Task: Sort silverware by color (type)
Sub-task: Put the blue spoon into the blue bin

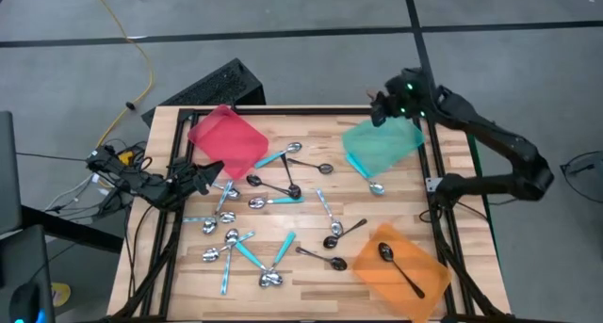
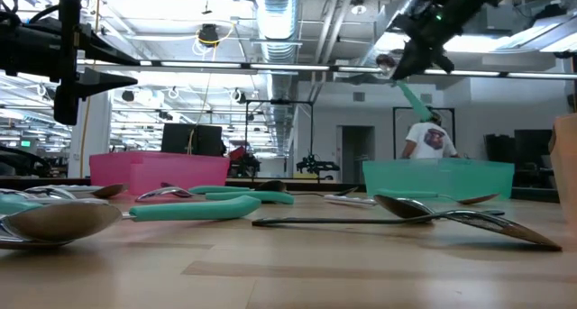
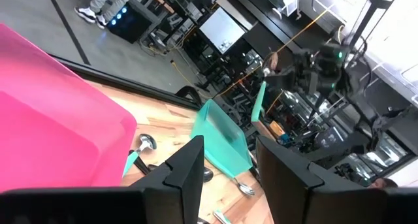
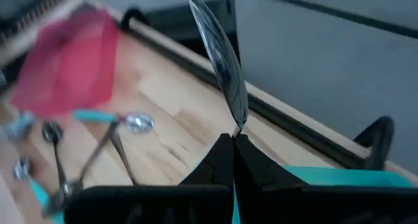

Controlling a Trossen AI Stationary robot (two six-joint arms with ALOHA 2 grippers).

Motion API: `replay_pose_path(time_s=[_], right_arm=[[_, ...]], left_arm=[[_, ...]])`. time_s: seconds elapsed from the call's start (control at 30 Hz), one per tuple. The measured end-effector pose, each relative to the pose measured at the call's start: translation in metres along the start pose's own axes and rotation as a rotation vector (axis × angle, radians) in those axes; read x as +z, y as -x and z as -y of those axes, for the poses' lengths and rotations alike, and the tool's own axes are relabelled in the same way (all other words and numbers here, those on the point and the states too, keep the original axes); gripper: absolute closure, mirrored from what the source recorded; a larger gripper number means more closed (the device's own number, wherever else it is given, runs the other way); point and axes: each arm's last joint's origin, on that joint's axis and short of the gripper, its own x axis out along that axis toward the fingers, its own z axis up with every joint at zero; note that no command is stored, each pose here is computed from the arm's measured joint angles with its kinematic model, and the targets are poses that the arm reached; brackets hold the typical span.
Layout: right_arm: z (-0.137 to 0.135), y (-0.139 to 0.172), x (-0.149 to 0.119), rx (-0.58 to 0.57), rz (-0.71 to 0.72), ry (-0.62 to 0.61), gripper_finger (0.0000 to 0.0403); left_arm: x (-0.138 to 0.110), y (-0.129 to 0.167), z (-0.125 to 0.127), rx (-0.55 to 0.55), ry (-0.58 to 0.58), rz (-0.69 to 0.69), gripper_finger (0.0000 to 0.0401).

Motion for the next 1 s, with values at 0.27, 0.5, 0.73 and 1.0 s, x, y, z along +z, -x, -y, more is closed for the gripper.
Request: replay_pose_path(time_s=[0.27, 0.5, 0.73, 1.0], right_arm=[[0.018, -0.008, -0.059, 0.025, 0.197, -0.276, 0.0385], [0.031, -0.011, -0.093, -0.122, 0.273, -0.519, 0.0385], [0.033, -0.01, -0.108, -0.317, 0.291, -0.677, 0.0386], [0.035, -0.014, -0.125, -0.414, 0.196, -0.865, 0.0386]], left_arm=[[0.0, 0.0, 0.0, 0.008, -0.003, 0.007, 0.0278], [0.0, 0.0, -0.001, 0.011, -0.003, 0.009, 0.0278], [0.0, 0.0, -0.001, 0.015, -0.004, 0.013, 0.0278], [0.0, 0.0, -0.001, 0.03, -0.008, 0.026, 0.0278]])
